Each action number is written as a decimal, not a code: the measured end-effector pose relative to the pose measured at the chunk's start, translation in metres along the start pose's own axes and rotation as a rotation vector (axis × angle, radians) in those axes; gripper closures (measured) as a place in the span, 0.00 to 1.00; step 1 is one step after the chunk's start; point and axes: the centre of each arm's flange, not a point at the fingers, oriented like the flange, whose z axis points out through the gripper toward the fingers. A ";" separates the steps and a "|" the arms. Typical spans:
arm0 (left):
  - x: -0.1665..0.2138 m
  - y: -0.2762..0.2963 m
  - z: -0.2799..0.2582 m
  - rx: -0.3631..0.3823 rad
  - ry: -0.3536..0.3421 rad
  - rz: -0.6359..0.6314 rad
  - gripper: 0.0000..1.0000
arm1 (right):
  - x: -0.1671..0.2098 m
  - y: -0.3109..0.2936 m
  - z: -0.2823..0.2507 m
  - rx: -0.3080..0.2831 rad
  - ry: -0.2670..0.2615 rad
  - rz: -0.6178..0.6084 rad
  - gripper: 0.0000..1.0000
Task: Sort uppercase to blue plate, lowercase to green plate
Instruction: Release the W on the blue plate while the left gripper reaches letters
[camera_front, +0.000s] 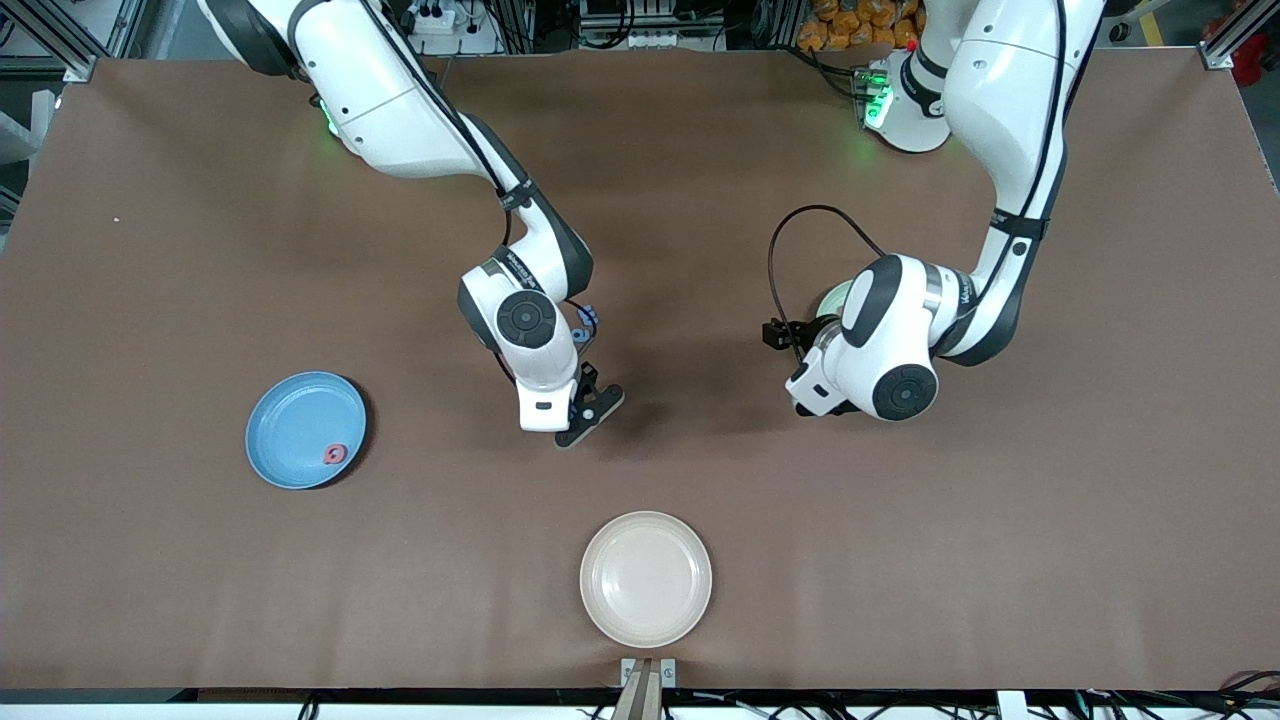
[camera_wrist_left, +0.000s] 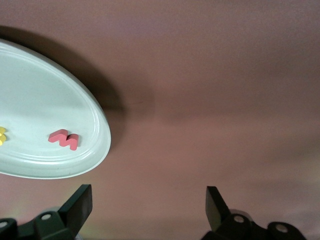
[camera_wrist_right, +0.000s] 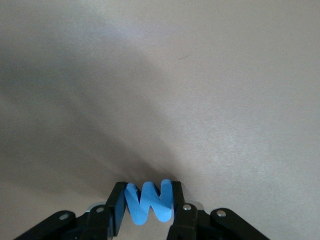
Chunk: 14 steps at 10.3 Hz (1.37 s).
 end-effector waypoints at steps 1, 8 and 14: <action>0.000 0.001 -0.001 -0.011 0.001 -0.002 0.00 | 0.000 0.010 -0.005 -0.004 0.005 0.011 0.59; -0.015 0.094 0.041 -0.013 0.113 -0.079 0.00 | -0.070 0.219 -0.054 -0.035 -0.019 0.331 0.59; -0.043 0.200 0.066 -0.022 0.191 -0.148 0.00 | -0.183 0.350 -0.059 -0.012 -0.203 0.572 0.59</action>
